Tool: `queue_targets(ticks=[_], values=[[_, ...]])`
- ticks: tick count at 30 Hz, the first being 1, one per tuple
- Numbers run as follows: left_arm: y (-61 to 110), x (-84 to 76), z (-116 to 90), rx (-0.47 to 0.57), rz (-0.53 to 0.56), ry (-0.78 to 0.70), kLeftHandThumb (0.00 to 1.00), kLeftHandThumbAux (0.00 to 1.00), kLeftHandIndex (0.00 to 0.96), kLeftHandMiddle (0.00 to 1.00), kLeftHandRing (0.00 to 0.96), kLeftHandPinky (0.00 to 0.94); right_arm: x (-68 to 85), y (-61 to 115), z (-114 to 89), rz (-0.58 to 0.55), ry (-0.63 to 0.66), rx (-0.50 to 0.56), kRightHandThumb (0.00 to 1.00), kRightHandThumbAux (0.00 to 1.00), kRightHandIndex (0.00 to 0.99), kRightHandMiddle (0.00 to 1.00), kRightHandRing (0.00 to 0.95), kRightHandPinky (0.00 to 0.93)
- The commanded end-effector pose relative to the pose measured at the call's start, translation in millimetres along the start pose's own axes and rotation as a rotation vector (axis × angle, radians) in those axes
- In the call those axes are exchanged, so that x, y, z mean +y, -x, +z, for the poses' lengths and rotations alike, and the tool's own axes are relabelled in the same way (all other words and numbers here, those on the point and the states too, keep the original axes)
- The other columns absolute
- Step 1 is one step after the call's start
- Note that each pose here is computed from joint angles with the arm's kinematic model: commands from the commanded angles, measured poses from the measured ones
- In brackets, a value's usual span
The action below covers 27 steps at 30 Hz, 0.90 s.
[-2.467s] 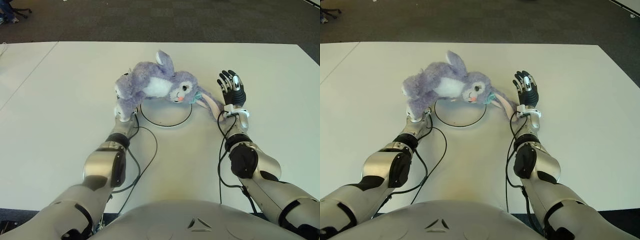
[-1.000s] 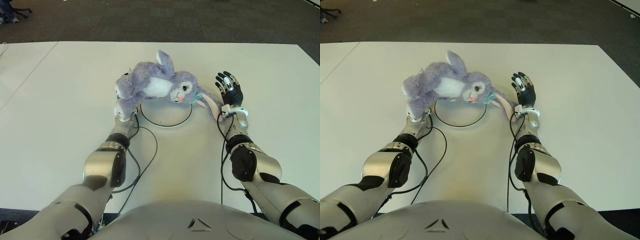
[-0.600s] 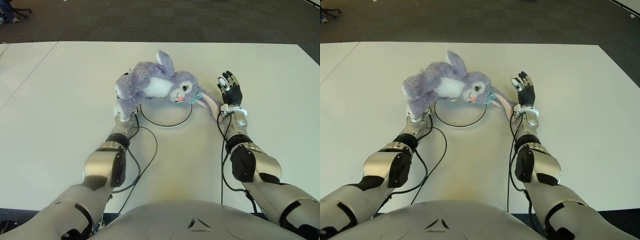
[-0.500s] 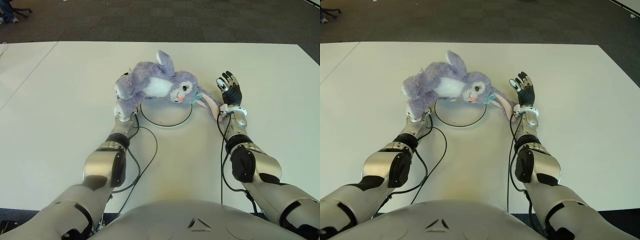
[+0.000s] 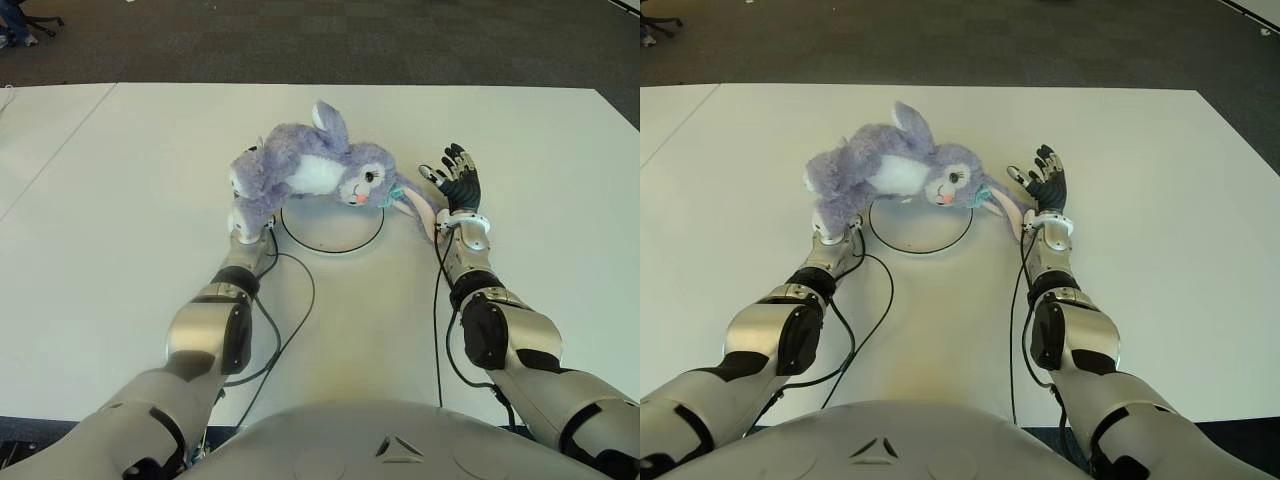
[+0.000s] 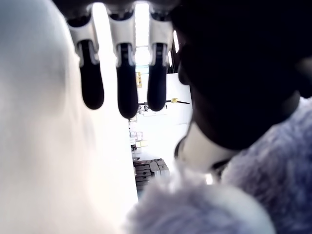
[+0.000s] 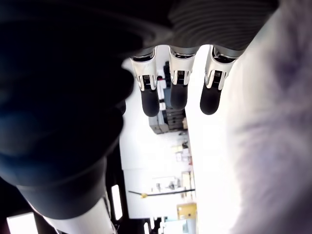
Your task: Put the doll into the plate.
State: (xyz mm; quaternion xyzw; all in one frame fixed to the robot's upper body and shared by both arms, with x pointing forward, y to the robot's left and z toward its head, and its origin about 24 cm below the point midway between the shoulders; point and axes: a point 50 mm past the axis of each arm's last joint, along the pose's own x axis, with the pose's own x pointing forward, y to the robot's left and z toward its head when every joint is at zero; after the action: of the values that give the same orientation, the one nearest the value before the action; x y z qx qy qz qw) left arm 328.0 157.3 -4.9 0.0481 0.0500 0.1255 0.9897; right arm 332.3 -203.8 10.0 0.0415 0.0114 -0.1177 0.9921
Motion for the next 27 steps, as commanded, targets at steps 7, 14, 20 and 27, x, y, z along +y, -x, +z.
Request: queue_targets(ticks=[7, 14, 20, 27], values=[[63.9, 16.6, -94.0, 0.415, 0.002, -0.058, 0.283, 0.875, 0.208, 0.313, 0.341, 0.356, -15.4, 79.0, -98.8, -0.059, 0.044, 0.433, 0.199, 0.902, 0.183, 0.157, 0.142, 0.143], [63.8, 16.3, -93.7, 0.413, 0.004, -0.059, 0.331, 0.888, 0.209, 0.328, 0.355, 0.389, -15.3, 78.8, -98.8, -0.058, 0.049, 0.435, 0.237, 0.899, 0.203, 0.165, 0.143, 0.145], [63.8, 16.2, -93.6, 0.411, 0.004, -0.065, 0.321, 0.881, 0.215, 0.327, 0.360, 0.393, -15.2, 78.4, -98.4, -0.060, 0.037, 0.431, 0.277, 0.900, 0.218, 0.170, 0.145, 0.142], [64.1, 16.3, -93.6, 0.406, 0.004, -0.068, 0.308, 0.881, 0.218, 0.326, 0.362, 0.398, -15.4, 79.0, -98.6, -0.059, 0.031, 0.430, 0.281, 0.898, 0.215, 0.170, 0.145, 0.141]])
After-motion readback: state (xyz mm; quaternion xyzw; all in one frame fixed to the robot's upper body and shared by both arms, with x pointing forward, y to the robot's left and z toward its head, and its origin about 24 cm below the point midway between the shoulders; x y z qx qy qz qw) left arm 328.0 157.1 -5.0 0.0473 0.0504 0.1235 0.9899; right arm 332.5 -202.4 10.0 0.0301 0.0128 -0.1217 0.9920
